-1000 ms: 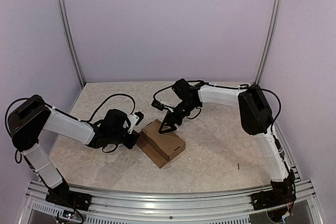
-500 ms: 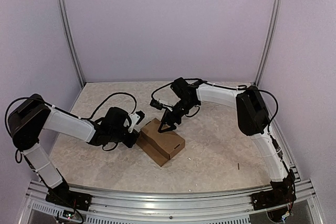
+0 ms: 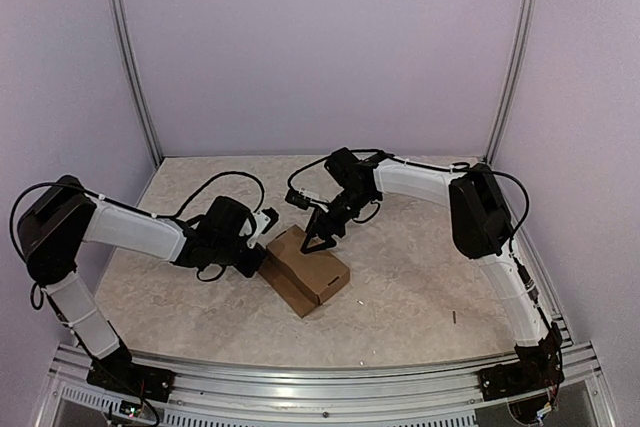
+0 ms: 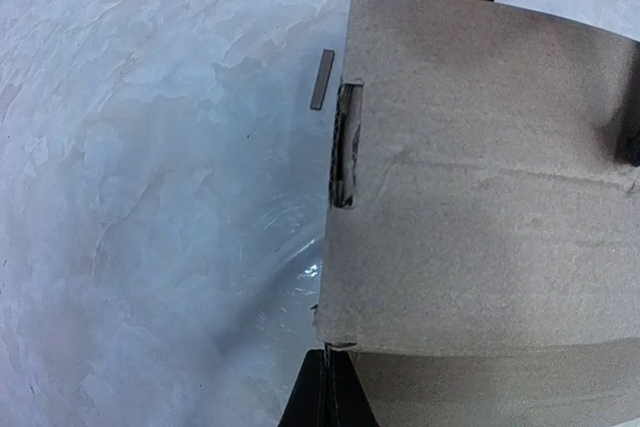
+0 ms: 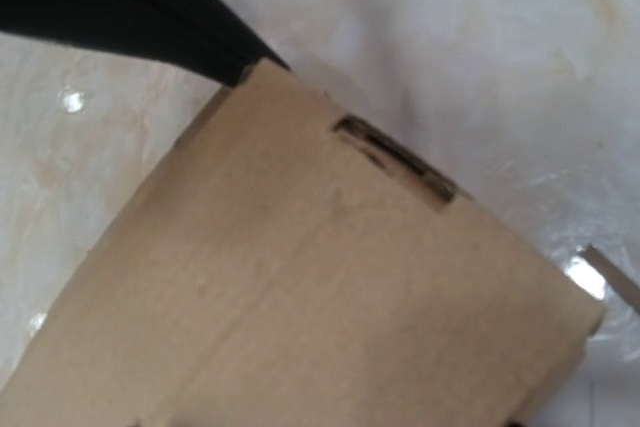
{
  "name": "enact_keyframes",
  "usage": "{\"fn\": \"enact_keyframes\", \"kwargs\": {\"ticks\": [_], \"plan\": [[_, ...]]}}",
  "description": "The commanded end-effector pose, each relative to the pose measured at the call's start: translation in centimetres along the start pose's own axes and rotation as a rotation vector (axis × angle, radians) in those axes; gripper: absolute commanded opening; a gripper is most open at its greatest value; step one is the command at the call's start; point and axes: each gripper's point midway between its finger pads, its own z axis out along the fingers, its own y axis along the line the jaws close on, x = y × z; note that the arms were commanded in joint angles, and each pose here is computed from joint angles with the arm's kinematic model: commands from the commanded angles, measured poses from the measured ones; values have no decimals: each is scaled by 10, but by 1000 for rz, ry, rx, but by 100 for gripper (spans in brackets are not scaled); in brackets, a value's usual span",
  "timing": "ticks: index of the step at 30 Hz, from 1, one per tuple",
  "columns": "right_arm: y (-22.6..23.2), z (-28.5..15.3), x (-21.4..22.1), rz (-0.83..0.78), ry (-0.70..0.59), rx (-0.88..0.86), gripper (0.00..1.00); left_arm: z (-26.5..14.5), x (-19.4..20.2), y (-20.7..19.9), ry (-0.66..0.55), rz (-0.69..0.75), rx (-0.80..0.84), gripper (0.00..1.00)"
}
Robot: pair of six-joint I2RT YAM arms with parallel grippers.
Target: Fold the paper box
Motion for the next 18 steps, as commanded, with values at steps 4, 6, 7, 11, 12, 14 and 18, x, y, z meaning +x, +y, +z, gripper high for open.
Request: {"fn": "enact_keyframes", "kwargs": {"ticks": [4,6,7,11,12,14,18], "plan": [[57,46,11,-31,45,-195,73,2,-41,11,-86,-23,-44,0],[56,47,11,-28,47,-191,73,3,-42,12,-80,-22,-48,0],[55,47,12,-23,50,-187,73,4,-41,12,-74,-20,-53,0],[49,43,14,2,50,-174,73,5,-35,13,-54,-23,-55,0],[45,40,14,14,46,-168,73,6,-33,12,-47,-25,-54,0],[39,34,14,41,38,-160,73,6,-30,12,-38,-28,-51,0],[27,16,12,79,12,-135,73,6,-28,9,-46,-35,-40,5]]}}
